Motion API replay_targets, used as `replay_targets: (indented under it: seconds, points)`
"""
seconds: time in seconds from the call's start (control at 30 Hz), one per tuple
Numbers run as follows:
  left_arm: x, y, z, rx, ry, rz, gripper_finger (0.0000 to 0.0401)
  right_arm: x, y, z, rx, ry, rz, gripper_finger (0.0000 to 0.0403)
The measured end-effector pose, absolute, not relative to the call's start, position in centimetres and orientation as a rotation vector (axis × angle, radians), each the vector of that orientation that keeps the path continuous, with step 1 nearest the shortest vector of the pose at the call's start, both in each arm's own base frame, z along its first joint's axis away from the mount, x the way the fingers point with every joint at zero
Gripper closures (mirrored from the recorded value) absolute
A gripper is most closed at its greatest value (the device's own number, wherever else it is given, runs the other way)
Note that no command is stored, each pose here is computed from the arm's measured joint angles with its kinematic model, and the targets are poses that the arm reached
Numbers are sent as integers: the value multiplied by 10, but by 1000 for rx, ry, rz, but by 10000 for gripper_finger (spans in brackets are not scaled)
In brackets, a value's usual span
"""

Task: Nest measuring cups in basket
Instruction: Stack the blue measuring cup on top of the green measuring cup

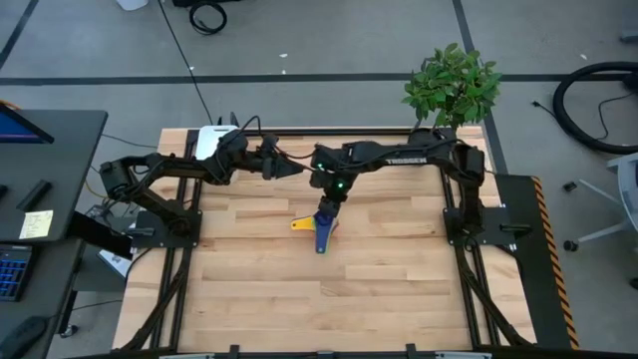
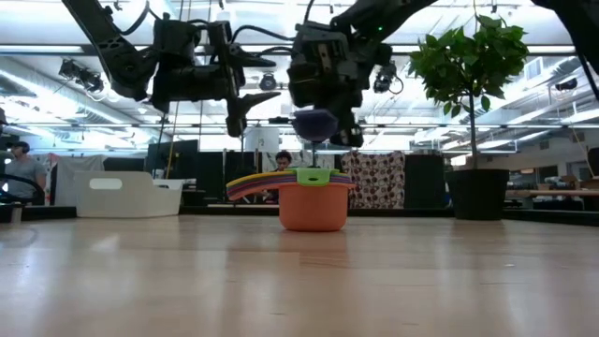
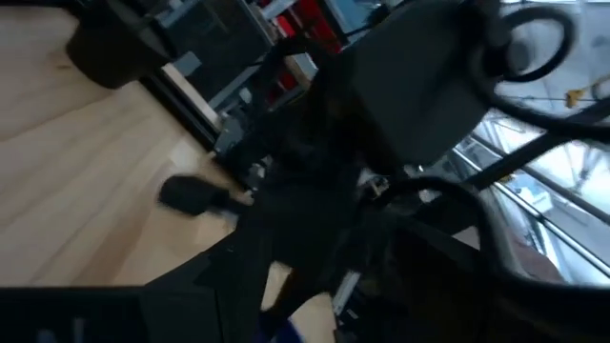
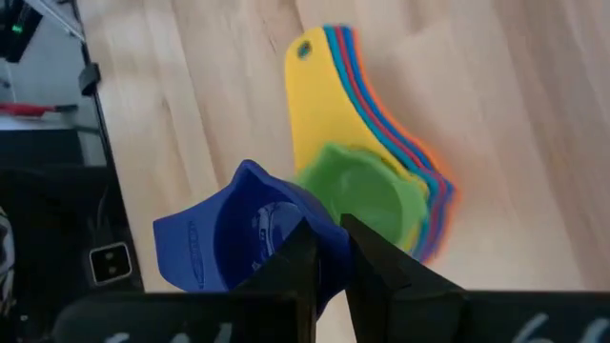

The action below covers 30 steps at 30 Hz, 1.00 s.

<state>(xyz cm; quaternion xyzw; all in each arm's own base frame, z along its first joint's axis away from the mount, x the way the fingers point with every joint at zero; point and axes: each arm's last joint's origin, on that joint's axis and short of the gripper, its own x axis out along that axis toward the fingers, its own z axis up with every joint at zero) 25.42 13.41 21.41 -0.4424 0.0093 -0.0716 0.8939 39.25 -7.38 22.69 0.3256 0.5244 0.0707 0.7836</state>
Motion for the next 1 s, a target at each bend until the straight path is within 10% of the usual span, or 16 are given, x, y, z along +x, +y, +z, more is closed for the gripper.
replay_targets:
  seconds: [1.0]
  points:
    - [250, 138, 220, -903, -14, -201, 177, 398, -82, 191, 724, 1158, 268, 365]
